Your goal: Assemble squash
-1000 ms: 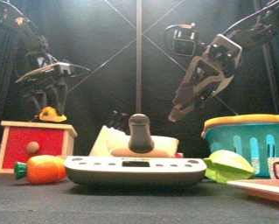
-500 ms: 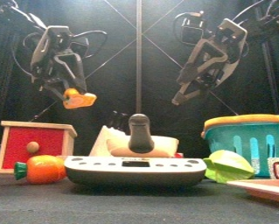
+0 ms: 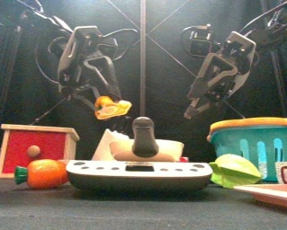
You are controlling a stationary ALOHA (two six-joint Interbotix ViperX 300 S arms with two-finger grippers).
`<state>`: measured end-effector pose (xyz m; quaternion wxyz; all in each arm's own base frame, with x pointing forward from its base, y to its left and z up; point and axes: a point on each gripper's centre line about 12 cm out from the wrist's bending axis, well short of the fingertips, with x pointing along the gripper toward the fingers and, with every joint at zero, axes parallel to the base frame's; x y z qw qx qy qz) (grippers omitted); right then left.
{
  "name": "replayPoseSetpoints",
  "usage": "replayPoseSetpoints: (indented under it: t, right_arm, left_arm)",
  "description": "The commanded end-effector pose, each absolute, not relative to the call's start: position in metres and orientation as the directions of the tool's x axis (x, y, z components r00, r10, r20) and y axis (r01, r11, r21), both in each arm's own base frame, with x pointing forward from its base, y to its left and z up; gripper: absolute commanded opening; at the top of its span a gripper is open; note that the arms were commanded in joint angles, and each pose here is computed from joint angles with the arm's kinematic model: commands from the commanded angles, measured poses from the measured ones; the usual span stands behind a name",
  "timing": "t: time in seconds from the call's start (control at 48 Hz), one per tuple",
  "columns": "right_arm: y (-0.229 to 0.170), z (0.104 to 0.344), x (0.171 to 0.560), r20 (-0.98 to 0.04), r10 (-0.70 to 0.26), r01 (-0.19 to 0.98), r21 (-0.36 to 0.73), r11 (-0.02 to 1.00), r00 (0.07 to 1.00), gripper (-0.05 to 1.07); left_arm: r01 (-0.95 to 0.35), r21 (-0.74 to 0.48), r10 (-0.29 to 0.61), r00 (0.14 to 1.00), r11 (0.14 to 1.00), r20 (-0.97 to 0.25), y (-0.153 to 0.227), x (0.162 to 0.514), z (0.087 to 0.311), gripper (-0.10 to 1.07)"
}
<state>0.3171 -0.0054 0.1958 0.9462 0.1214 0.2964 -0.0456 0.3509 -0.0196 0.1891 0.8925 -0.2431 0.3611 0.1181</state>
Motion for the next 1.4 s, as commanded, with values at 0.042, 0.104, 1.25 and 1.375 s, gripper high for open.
replayPoseSetpoints:
  t: [0.042,0.104,1.25,1.375]
  right_arm:
    - [-0.006,0.207,0.317,-0.539,-0.016,0.154,0.212,0.965,0.842,1.01]
    - [-0.006,0.205,0.316,-0.543,-0.017,0.156,0.211,0.965,0.840,1.01]
    - [-0.003,0.204,0.307,-0.535,-0.009,0.188,0.281,0.941,0.845,1.01]
    - [-0.003,0.204,0.307,-0.538,-0.009,0.193,0.286,0.938,0.843,1.01]
  left_arm:
    - [-0.390,-0.357,0.043,0.724,0.849,-0.688,-0.015,0.368,0.193,0.79]
    - [-0.397,-0.355,0.048,0.721,0.847,-0.692,-0.013,0.372,0.190,0.79]
    - [-0.574,-0.293,0.130,0.583,0.765,-0.802,0.005,0.401,0.183,0.80]
    - [-0.597,-0.255,0.148,0.542,0.761,-0.827,0.002,0.407,0.187,0.80]
